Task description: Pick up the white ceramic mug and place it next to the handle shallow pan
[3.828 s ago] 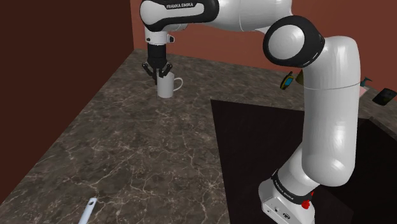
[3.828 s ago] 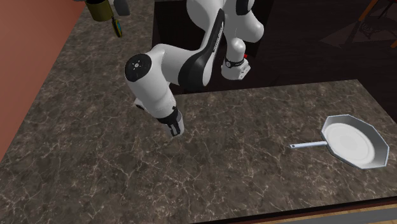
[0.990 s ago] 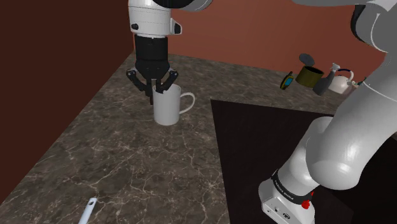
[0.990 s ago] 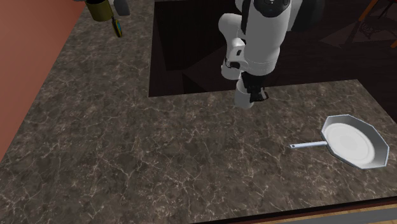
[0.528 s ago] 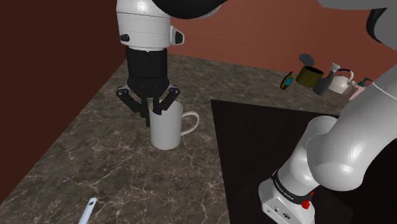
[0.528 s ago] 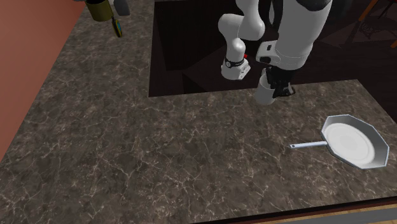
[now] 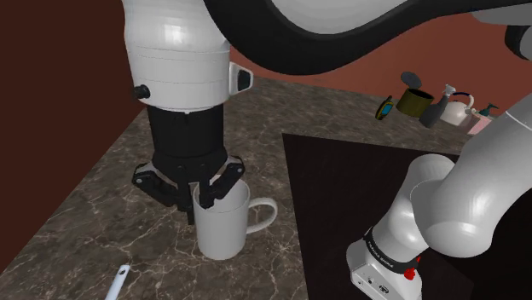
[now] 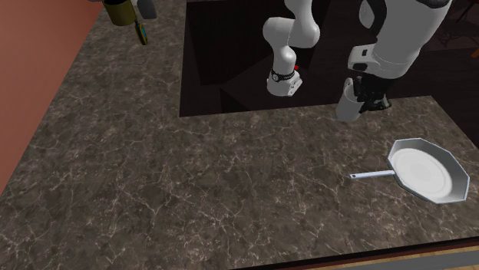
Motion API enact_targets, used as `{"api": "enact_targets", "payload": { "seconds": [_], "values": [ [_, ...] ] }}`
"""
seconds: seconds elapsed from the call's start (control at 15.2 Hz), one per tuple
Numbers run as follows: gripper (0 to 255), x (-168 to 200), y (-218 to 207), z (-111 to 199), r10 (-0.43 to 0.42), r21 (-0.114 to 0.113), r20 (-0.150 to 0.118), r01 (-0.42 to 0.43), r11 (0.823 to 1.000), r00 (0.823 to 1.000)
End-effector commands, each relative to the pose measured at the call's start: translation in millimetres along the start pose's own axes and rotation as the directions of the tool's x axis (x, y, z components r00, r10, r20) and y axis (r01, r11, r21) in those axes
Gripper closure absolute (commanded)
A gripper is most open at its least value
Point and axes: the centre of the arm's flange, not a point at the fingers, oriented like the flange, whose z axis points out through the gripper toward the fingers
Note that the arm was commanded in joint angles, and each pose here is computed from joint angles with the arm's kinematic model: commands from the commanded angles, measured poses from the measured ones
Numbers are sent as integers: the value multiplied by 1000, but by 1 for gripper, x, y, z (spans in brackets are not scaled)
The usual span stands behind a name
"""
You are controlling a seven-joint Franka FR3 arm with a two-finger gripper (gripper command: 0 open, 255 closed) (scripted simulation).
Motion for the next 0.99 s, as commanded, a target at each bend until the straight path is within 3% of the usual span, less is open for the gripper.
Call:
{"api": "enact_targets", "payload": {
  "seconds": [0.0, 0.92],
  "values": [
    [255, -7, 1, 8, 2, 0, 0, -2, 1000, 1000],
    [255, 6, 0, 80, 2, 0, 0, -2, 1000, 1000]
  ]
}}
